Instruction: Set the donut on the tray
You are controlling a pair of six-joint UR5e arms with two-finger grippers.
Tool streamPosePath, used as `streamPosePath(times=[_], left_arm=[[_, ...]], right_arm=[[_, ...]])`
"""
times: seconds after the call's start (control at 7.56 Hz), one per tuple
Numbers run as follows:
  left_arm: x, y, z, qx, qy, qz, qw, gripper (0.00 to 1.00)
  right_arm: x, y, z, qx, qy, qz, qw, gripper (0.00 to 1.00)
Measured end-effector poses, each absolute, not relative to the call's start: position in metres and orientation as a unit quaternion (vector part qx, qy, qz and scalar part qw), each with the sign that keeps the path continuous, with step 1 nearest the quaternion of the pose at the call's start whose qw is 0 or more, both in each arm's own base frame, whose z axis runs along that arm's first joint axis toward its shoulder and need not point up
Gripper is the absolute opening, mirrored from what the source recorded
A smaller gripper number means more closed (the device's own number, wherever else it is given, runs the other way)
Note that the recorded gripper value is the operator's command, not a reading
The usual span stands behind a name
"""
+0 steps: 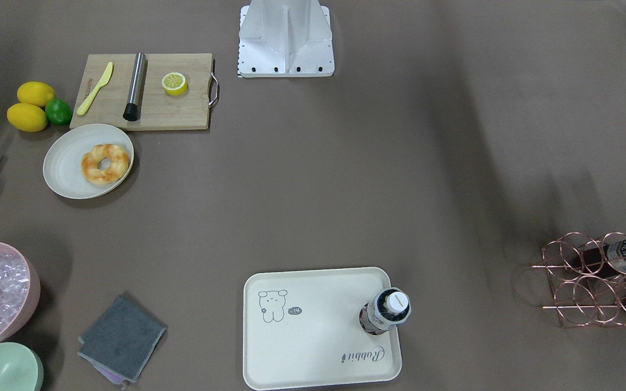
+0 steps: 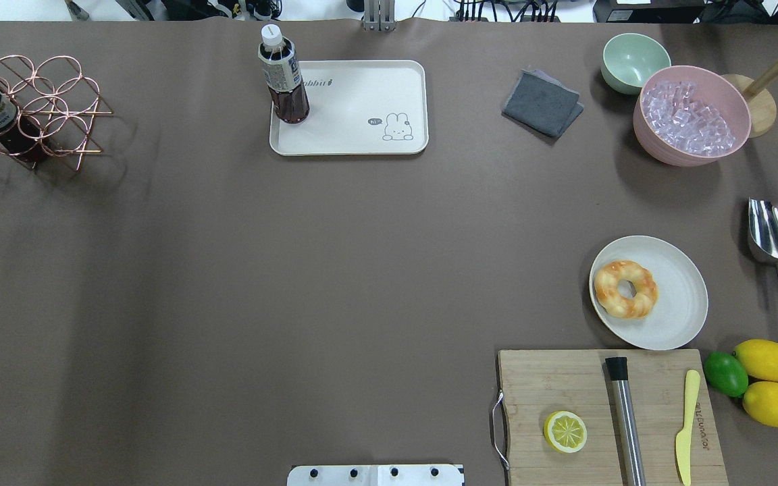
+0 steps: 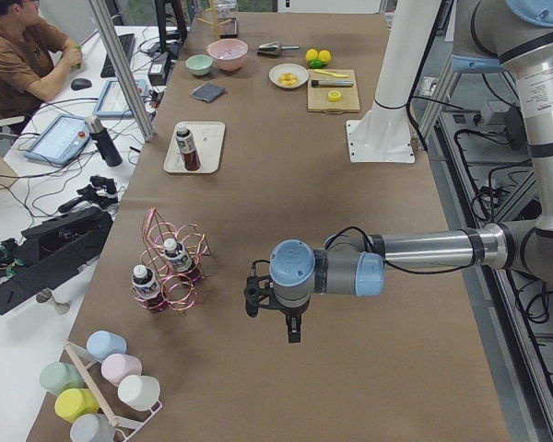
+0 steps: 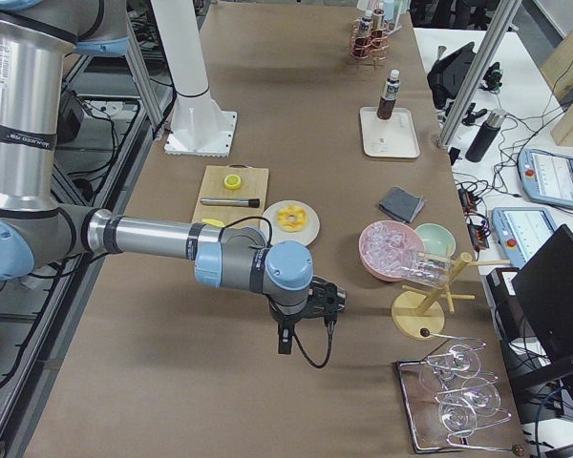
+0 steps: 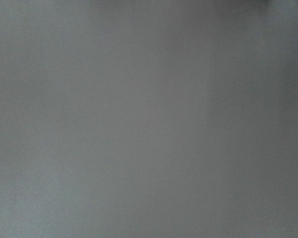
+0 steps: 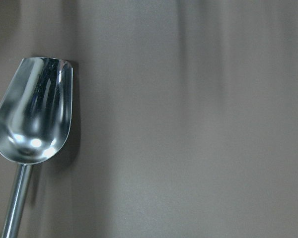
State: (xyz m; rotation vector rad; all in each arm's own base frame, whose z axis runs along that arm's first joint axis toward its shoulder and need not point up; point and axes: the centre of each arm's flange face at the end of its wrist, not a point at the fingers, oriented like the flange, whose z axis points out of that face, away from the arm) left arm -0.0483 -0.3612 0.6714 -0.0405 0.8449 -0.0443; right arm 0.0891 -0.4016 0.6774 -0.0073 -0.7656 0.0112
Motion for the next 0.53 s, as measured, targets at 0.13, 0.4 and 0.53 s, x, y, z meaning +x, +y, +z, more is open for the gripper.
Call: streamPosePath(times=[0.13,0.4,0.53], left_arm=[[-0.0475,-0.3616,0.6701,-0.022,0.415,-0.022,0.909,0.98],[-0.0469,-0.3607,0.6705,-0.025,0.419,-0.023,0.907,0.98],[-0.0465,-0.3603,0.6707,-0.025,0.419,-0.022,0.907,0.98]], right_arm=[[0.0888,-0.4013,0.6773,-0.004,-0.375,0.006,0.927,1.00],[0.0886,-0.4015,0.6758,-0.002,-0.376,0.005,0.927,1.00],[0.0885,-0.4016,0.6752,-0.002,-0.376,0.005,0.926,1.00]])
